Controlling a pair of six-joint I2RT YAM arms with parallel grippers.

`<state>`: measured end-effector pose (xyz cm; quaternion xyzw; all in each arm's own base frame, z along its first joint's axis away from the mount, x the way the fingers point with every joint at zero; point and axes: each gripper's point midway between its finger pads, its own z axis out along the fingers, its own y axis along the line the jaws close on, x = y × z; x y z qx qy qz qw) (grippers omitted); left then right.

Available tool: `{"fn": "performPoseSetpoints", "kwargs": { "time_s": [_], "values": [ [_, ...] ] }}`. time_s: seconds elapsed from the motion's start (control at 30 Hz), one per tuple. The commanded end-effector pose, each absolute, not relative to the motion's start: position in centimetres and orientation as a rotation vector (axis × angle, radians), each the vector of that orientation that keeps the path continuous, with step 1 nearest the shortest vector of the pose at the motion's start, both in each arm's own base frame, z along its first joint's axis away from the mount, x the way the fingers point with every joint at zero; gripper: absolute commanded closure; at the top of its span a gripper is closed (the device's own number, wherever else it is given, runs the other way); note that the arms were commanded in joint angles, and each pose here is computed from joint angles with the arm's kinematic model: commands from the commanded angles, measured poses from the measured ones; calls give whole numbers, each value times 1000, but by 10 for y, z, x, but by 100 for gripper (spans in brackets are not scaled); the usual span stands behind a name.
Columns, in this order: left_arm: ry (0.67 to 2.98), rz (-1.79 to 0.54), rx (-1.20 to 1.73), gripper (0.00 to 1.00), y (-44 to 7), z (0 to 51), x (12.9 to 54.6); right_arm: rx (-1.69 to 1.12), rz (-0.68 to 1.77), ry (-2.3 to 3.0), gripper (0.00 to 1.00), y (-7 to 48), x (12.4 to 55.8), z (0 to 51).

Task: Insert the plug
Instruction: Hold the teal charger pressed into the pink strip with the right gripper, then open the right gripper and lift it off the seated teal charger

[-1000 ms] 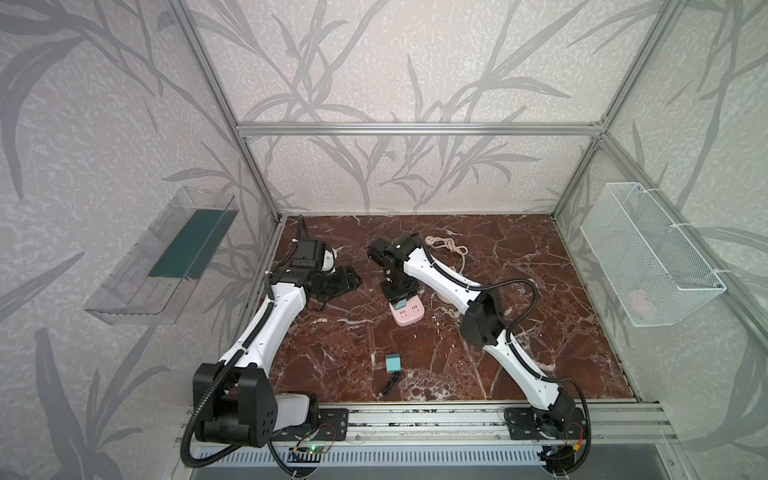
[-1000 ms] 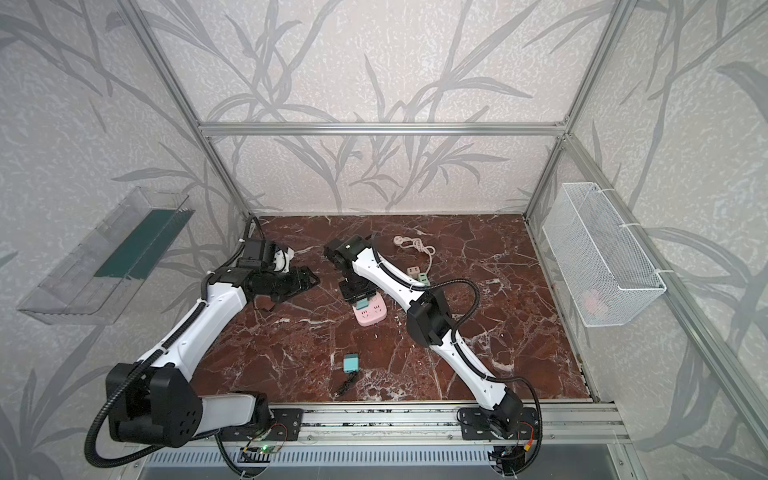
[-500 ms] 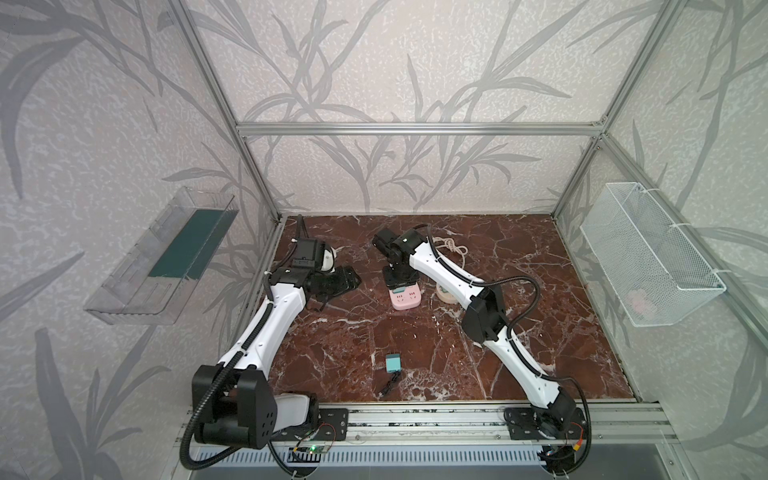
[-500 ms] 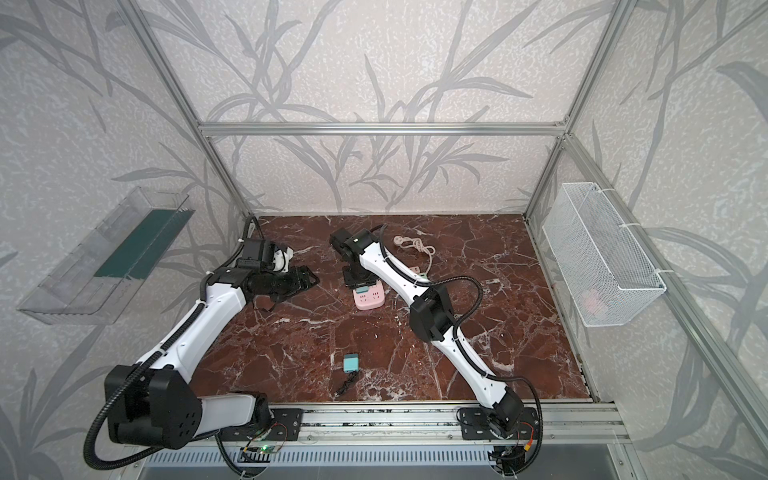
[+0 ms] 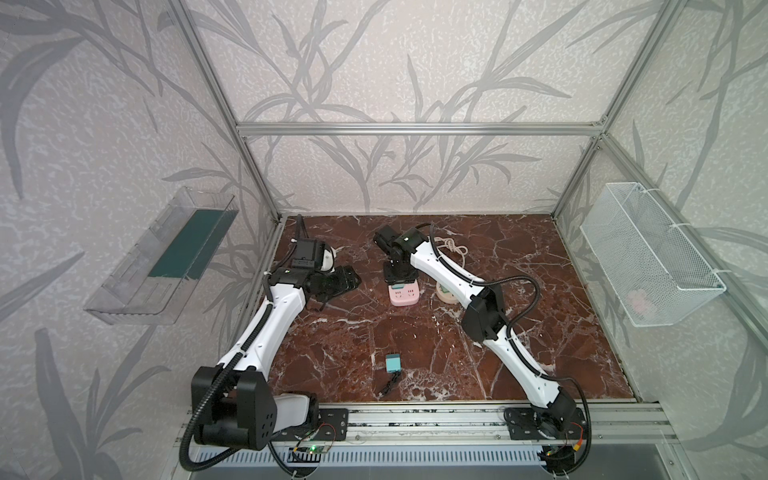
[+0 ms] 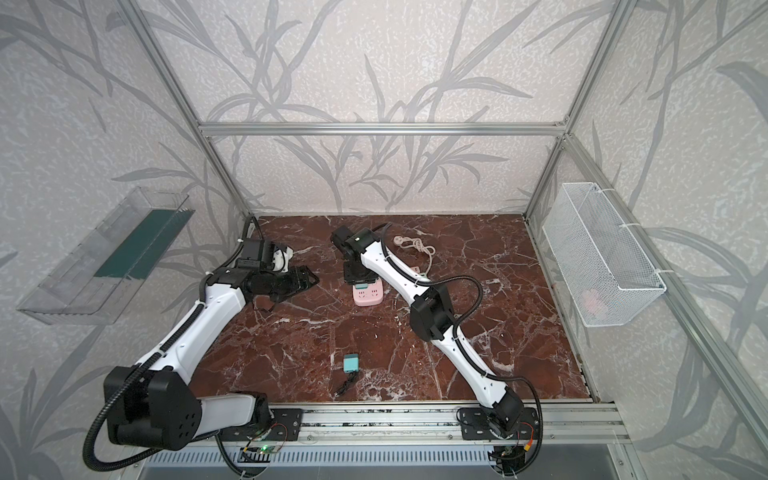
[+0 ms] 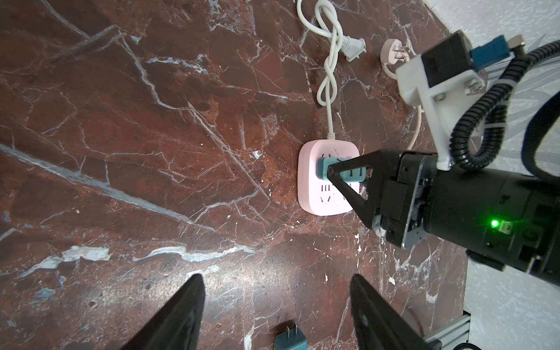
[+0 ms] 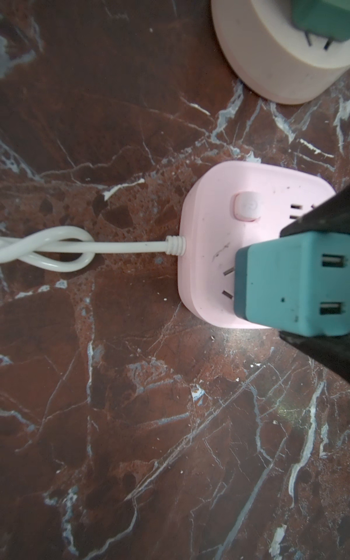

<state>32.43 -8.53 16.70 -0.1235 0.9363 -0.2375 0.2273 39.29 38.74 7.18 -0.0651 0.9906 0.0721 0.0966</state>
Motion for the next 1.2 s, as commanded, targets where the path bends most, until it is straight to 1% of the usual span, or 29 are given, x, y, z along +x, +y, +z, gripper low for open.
{"fn": "performPoseSetpoints", "kwargs": {
  "time_s": [0.0,0.23,0.47,0.53,0.67,0.77,0.83,1.0,1.1,1.13,1.17],
  "values": [
    [2566,-653,-343,25,-83,170,322,-158,129,3044,100,372,372,50],
    [2562,-661,-337,25,-84,171,321,-152,118,3033,100,364,347,60],
    [2558,-668,-335,25,-85,172,322,-150,118,3039,100,362,344,59],
    [2557,-665,-337,25,-85,172,321,-156,126,3028,90,362,345,64],
    [2553,-662,-335,25,-84,173,322,-166,140,2969,63,361,351,85],
    [2550,-656,-338,25,-83,174,322,-183,166,2907,51,360,354,109],
    [2549,-655,-338,25,-83,174,322,-199,201,2866,45,362,353,124],
    [2550,-652,-339,25,-83,173,322,-259,216,2838,38,357,333,146],
    [2551,-652,-342,25,-82,173,322,-354,168,2864,37,352,306,145],
    [2550,-654,-336,25,-83,174,322,-408,146,2862,34,350,297,144],
    [2550,-655,-337,25,-83,174,323,-452,133,2861,29,350,285,142]
  ]
}}
